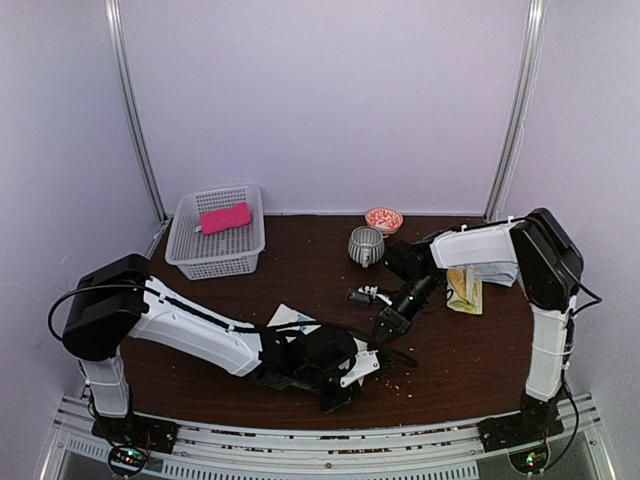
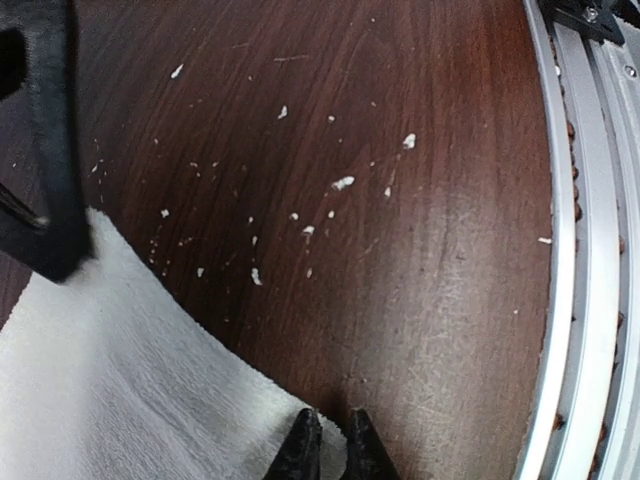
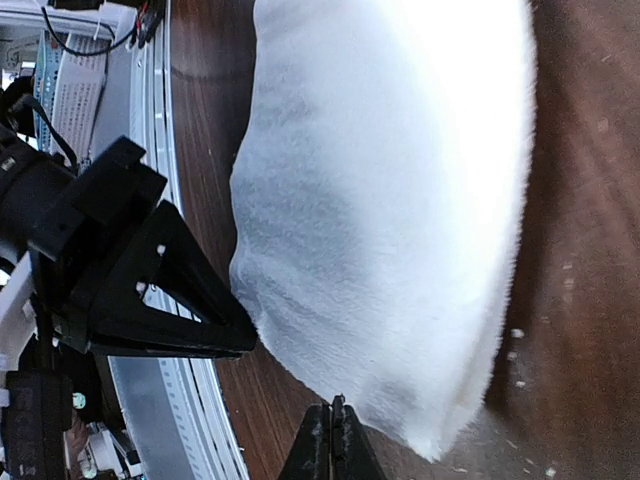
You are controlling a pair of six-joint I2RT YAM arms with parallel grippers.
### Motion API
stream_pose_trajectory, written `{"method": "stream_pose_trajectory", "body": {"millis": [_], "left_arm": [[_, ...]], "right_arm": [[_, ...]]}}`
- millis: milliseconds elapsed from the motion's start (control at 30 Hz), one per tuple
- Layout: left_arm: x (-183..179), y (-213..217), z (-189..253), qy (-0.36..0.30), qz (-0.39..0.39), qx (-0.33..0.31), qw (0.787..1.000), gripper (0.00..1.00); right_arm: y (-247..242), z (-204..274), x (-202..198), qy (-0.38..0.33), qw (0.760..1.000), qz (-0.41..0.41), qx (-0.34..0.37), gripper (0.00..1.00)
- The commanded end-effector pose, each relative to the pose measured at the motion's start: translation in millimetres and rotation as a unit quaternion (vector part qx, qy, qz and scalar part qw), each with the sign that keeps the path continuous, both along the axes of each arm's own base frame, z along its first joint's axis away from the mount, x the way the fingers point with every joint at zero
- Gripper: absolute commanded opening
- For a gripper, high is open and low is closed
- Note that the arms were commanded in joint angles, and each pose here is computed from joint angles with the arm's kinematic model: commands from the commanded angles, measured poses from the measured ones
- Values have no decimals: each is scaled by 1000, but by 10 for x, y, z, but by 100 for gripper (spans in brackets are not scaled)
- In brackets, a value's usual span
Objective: Roll the towels
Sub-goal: Adjust the towel at the center of the board.
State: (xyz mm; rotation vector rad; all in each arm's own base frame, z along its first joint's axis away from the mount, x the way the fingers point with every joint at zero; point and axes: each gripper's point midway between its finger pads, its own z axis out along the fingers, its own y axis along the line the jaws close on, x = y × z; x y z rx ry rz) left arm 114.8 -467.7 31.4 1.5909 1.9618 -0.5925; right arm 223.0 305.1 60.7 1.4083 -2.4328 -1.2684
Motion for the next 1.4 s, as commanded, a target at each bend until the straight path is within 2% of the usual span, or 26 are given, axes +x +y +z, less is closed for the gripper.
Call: {"method": "stream_pose_trajectory", "body": {"millis": [0,200,333,500,767,867,1100,1233,1367], "left_arm": [[39,-58,-55,-9,5,-1,1000,10],[-15,-17,-193,6,4,5,1000,10],[-32,3,-262,11,3,9,1000,8],[-44,12,-315,14,2,13,1000,7],[-58,60,-284,11,2,13,1000,6],[-76,68,58,-8,-2,-12,1000,7],[-232,405,519,15,-4,-38,999,17],[35,638,531,37,82,-48,995,20],[490,822,432,54,203,-50,977,18]], "right_arm": [[-11,-188,-204,13,999,27,-33,2],[49,-326,-115,17,998,19,-50,2],[-74,-641,21,2,993,-27,-119,2],[-277,-979,-36,14,982,-41,-185,3],[-499,-1079,-212,10,974,-43,-222,5],[-490,-941,-360,4,977,-20,-213,7],[-281,-474,-1015,76,982,107,-134,8],[-134,-123,-1197,98,981,151,-68,13],[-87,259,-1019,87,985,149,-16,16]]}}
